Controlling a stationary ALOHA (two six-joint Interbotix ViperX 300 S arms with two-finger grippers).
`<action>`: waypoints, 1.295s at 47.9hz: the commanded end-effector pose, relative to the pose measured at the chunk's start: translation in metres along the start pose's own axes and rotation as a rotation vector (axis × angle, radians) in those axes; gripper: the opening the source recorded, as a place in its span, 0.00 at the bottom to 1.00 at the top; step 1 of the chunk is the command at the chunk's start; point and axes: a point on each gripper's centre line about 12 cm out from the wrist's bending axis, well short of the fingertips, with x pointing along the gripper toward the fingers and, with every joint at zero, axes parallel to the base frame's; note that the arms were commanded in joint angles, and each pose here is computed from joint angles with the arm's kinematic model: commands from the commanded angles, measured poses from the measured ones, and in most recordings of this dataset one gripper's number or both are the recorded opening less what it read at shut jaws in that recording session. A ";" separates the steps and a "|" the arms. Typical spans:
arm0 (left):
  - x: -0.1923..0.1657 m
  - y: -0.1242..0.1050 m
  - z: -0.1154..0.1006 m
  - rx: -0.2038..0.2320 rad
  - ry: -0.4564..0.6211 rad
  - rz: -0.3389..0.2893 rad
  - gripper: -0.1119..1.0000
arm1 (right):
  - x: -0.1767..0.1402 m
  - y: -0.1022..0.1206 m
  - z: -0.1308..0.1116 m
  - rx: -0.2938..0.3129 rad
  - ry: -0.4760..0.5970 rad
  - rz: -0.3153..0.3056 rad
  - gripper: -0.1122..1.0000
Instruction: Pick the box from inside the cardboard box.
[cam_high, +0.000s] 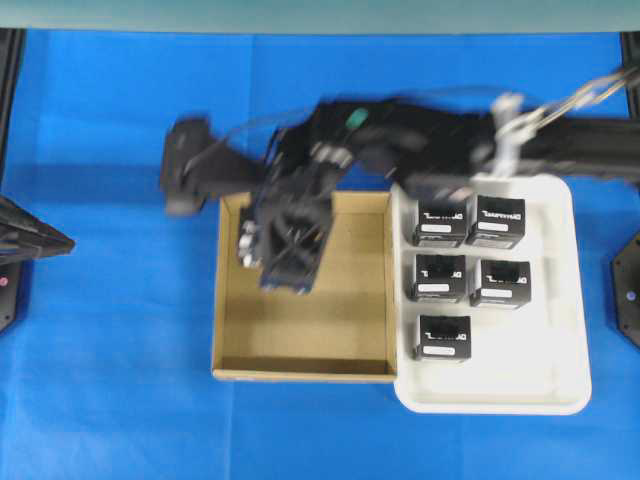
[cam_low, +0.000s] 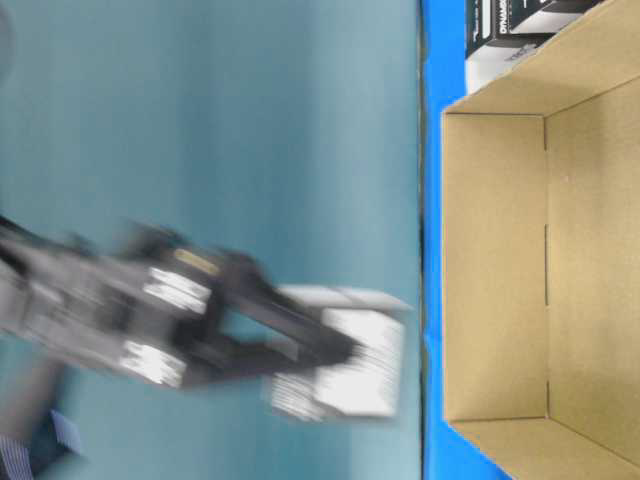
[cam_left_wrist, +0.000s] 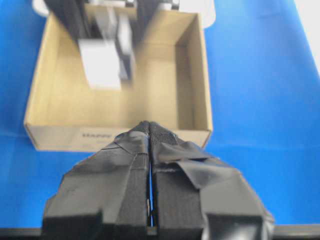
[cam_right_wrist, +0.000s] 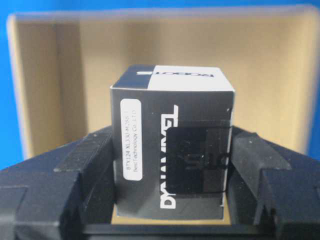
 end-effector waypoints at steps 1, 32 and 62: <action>-0.001 -0.001 0.009 0.003 -0.020 -0.001 0.06 | -0.048 0.007 -0.001 -0.009 -0.057 0.004 0.64; 0.000 -0.001 0.010 0.001 -0.031 -0.002 0.06 | -0.170 0.021 -0.053 0.031 -0.099 -0.010 0.64; 0.000 -0.001 0.009 -0.001 -0.027 -0.005 0.06 | -0.184 0.058 -0.162 0.052 0.003 0.027 0.64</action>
